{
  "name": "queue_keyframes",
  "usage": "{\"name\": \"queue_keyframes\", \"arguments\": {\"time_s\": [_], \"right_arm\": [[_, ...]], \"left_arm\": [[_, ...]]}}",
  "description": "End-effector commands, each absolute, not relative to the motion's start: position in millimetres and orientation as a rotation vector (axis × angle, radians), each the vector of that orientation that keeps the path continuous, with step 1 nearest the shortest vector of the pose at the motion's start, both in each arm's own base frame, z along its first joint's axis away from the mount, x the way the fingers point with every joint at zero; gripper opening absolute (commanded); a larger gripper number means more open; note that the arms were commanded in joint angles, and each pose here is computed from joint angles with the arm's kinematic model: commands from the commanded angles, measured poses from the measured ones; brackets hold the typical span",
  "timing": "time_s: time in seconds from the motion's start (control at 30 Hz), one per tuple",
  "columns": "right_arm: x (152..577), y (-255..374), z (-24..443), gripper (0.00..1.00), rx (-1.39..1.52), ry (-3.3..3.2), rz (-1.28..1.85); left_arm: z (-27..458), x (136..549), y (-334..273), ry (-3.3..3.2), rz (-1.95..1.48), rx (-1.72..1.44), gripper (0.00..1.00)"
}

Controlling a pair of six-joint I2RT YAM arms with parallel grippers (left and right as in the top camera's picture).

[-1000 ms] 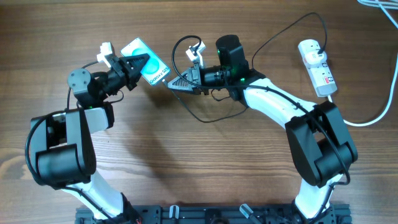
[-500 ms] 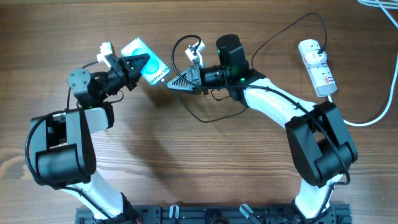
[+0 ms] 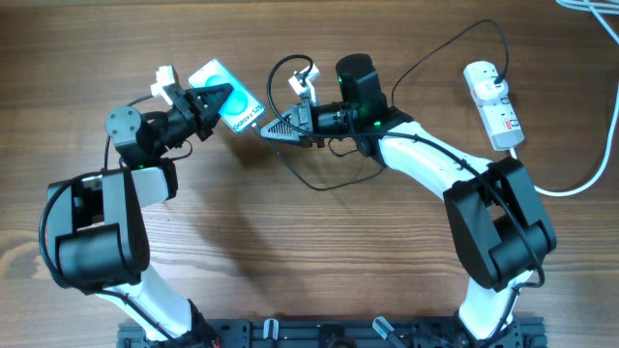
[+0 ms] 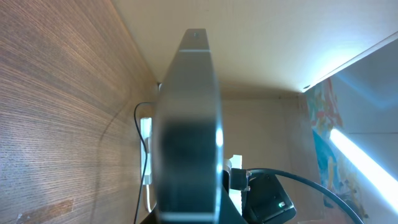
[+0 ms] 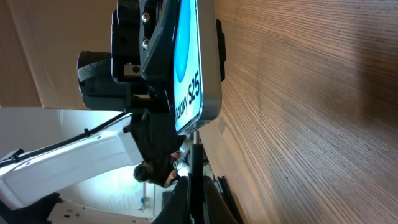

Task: Plug charger to phone and switch on socket

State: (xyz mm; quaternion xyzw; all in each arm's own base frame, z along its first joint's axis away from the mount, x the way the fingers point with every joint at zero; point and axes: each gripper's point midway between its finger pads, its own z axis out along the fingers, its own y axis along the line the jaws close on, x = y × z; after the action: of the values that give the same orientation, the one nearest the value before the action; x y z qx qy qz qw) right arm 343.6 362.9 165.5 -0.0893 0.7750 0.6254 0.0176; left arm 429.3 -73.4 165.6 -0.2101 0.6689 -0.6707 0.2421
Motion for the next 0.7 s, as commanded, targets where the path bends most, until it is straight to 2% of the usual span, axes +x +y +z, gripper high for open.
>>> {"name": "queue_keyframes", "arguments": {"time_s": [0.0,0.67], "right_arm": [[345.0,361.8,180.0,0.04,-0.298,2.373,1.948],[347.7,362.3,181.5,0.04,-0.268,2.373,1.949]], "left_arm": [[167.2,428.1,-74.8,1.833,-1.841,-0.549,0.04],[167.2,427.6,-75.2,1.835,-1.844,-0.546,0.04]]}}
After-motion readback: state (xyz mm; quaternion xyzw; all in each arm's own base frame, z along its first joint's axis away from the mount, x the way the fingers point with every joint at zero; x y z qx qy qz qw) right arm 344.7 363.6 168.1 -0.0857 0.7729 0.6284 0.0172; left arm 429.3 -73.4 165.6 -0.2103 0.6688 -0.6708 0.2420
